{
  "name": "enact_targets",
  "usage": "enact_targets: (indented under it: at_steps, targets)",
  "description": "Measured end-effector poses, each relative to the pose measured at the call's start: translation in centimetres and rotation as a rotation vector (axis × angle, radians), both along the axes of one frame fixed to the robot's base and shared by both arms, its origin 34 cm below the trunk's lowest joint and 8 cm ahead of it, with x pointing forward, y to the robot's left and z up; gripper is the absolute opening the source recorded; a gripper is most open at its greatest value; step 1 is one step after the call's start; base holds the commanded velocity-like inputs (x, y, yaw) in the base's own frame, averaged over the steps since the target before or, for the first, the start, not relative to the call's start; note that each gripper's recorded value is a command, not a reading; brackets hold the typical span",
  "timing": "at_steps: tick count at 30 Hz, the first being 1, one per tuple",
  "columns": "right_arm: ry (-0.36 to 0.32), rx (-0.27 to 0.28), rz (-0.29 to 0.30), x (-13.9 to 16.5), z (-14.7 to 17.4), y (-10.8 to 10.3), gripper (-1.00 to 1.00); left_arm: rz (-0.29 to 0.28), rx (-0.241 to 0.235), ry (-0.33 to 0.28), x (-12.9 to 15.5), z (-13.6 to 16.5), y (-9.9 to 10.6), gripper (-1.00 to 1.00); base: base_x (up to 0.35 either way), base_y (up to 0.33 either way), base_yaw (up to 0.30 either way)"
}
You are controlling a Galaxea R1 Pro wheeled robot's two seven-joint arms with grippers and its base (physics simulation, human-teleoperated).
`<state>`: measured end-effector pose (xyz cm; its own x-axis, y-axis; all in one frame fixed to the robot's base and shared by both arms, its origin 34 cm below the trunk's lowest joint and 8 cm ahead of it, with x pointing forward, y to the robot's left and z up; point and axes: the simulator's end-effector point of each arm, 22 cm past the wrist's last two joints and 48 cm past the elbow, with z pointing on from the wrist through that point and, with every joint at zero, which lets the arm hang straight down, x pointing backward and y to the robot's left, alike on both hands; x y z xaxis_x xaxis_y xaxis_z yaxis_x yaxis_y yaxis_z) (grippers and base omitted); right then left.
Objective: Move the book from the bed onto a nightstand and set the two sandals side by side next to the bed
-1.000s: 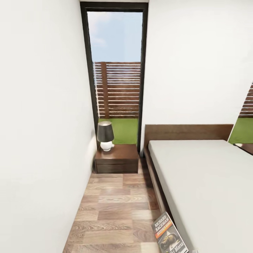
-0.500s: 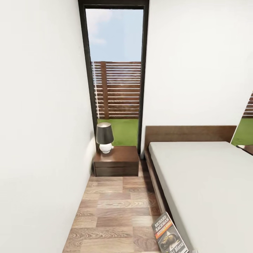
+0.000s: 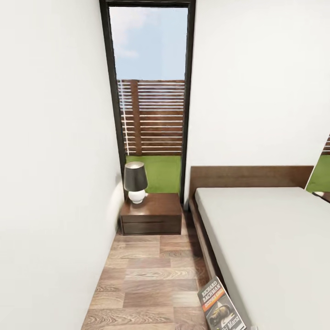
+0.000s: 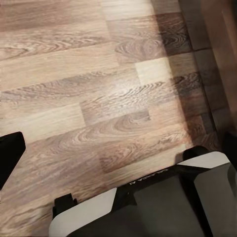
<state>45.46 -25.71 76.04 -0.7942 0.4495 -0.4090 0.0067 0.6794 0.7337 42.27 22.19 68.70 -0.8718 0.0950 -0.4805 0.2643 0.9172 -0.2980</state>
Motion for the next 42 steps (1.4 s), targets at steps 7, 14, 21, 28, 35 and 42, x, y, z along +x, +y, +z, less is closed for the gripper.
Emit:
enact_targets:
  at_steps: [7, 14, 21, 28, 35, 42]
  targets:
    - [0.001, 0.000, 0.001, -0.04, -0.02, 0.00, -1.00, 0.000, 0.000, 0.000, -0.01, -0.01, 0.00, 1.00, 0.331, 0.000, 0.000]
    - [0.001, -0.001, 0.002, -0.05, -0.03, 0.01, -1.00, 0.000, 0.000, 0.001, -0.04, -0.02, 0.00, 1.00, 0.331, 0.000, 0.000]
    - [0.001, -0.001, 0.002, -0.06, -0.03, -0.02, -1.00, 0.001, -0.001, 0.000, 0.01, 0.00, 0.00, 1.00, 0.331, 0.000, 0.000]
    - [0.001, -0.001, 0.002, -0.05, -0.03, 0.00, -1.00, 0.000, 0.000, 0.000, -0.02, -0.01, 0.00, 1.00, 0.331, 0.000, 0.000]
    - [0.001, -0.001, 0.002, -0.05, -0.03, -0.01, -1.00, 0.000, 0.000, 0.000, 0.02, 0.01, 0.00, 1.00, 0.331, 0.000, 0.000]
    - [0.001, -0.002, 0.002, -0.07, -0.04, -0.02, -1.00, 0.000, 0.000, 0.001, -0.03, -0.02, 0.01, 1.00, 0.331, 0.000, 0.000]
